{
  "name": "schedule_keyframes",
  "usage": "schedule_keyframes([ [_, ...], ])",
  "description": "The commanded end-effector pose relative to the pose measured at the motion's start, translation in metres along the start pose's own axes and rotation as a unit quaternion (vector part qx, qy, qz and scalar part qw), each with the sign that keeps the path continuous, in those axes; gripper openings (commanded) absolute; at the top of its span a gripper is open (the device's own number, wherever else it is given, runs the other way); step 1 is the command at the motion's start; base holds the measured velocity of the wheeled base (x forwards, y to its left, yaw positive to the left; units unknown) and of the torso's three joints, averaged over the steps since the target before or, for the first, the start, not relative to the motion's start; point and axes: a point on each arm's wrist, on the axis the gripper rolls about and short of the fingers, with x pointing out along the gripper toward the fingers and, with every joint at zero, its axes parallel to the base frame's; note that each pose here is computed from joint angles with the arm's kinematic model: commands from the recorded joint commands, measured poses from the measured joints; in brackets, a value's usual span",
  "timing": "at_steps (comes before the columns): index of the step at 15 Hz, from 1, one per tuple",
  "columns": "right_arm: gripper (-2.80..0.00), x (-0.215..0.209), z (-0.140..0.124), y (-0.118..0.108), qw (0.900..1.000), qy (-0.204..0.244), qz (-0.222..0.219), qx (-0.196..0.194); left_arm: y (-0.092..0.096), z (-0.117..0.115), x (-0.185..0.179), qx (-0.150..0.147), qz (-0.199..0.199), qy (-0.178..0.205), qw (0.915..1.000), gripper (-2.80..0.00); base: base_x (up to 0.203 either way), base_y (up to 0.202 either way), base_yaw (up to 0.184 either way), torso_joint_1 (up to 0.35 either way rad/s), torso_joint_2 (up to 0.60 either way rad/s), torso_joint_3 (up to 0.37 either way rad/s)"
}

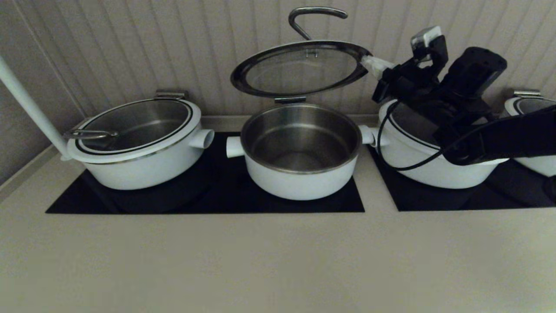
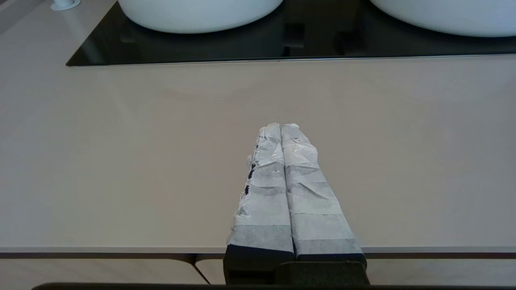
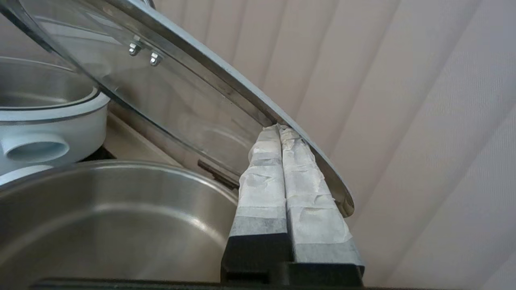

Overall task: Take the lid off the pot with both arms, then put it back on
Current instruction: Open the pot lid completely

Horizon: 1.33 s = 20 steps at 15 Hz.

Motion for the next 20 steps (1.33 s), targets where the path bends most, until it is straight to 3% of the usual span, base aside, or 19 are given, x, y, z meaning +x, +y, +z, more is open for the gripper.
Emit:
schedule_keyframes([
  [1, -2.8, 0.005, -0.001, -0.002, 1.0, -0.001, 0.002, -0.001, 0.0, 0.0, 0.0, 0.0, 0.0, 0.0, 1.0, -2.8, 0.0, 0.0, 0.0, 0.0, 0.0, 0.0],
  [12, -2.8, 0.014, 0.001, -0.006, 1.0, -0.002, 0.001, -0.002, 0.0, 0.0, 0.0, 0.0, 0.0, 0.0, 1.0, -2.8, 0.0, 0.0, 0.0, 0.0, 0.0, 0.0],
  [20, -2.8, -0.018, 0.023, 0.003, 0.999, 0.036, 0.006, 0.012, 0.0, 0.0, 0.0, 0.0, 0.0, 0.0, 1.0, -2.8, 0.0, 0.0, 0.0, 0.0, 0.0, 0.0],
])
